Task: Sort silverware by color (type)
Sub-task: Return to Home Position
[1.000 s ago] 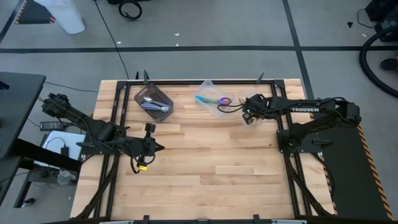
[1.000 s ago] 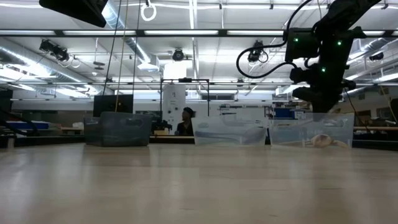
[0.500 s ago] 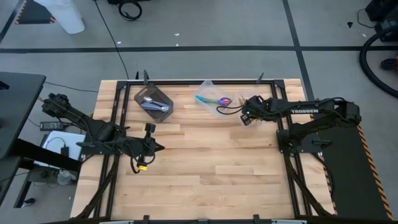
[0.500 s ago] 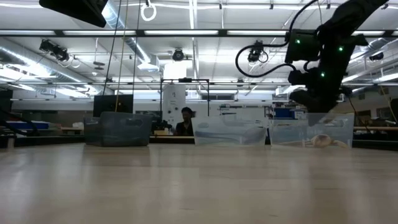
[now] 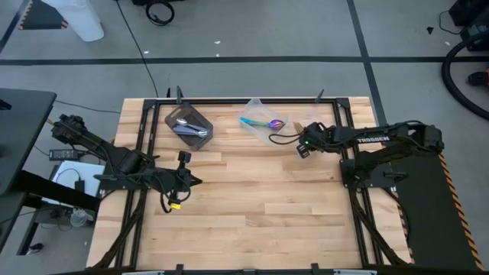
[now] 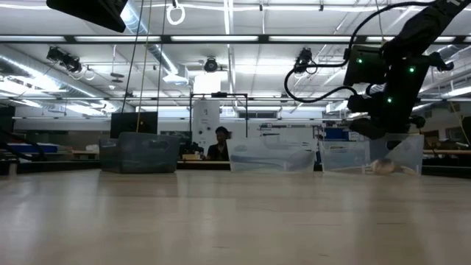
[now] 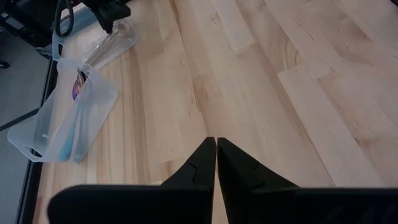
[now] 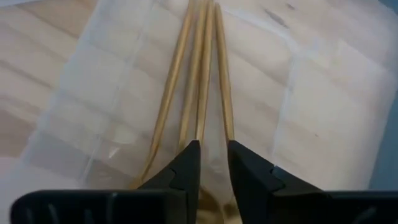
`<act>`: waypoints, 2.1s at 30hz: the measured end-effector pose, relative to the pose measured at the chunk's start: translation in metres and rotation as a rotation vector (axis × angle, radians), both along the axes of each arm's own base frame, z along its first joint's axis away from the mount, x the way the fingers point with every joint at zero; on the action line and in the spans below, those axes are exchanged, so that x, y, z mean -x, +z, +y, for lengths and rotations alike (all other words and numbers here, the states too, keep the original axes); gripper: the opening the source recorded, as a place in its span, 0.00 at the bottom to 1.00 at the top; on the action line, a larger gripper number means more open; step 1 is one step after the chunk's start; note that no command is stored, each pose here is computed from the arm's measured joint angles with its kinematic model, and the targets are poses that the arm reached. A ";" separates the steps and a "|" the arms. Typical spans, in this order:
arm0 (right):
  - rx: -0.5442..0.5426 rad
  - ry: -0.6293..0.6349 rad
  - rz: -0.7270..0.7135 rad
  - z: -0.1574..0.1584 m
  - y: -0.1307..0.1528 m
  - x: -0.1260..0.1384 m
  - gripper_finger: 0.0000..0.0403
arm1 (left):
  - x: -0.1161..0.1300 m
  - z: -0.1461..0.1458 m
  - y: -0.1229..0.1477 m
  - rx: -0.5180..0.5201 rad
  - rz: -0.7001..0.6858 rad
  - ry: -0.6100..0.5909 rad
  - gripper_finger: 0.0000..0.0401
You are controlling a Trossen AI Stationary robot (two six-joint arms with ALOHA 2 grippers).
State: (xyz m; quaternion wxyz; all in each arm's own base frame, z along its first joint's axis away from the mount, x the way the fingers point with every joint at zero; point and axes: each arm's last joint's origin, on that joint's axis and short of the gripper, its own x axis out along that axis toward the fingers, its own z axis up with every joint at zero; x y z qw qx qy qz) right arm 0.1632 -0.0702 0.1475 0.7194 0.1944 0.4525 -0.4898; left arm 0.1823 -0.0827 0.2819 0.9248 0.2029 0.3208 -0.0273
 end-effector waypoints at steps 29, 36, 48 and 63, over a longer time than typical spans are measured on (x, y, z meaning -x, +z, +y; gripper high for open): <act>0.163 0.317 -0.361 0.027 0.111 0.015 0.20 | 0.000 0.000 0.000 0.020 -0.001 0.016 0.06; 0.191 0.366 -0.532 0.038 0.110 0.040 0.20 | 0.000 0.000 0.000 0.020 -0.002 0.016 0.06; 0.230 0.475 -0.743 0.047 0.097 0.063 0.20 | 0.000 0.000 0.000 0.021 -0.001 0.016 0.06; 0.357 0.617 -1.018 0.048 0.046 0.051 0.20 | 0.000 0.000 0.000 0.021 -0.001 0.016 0.06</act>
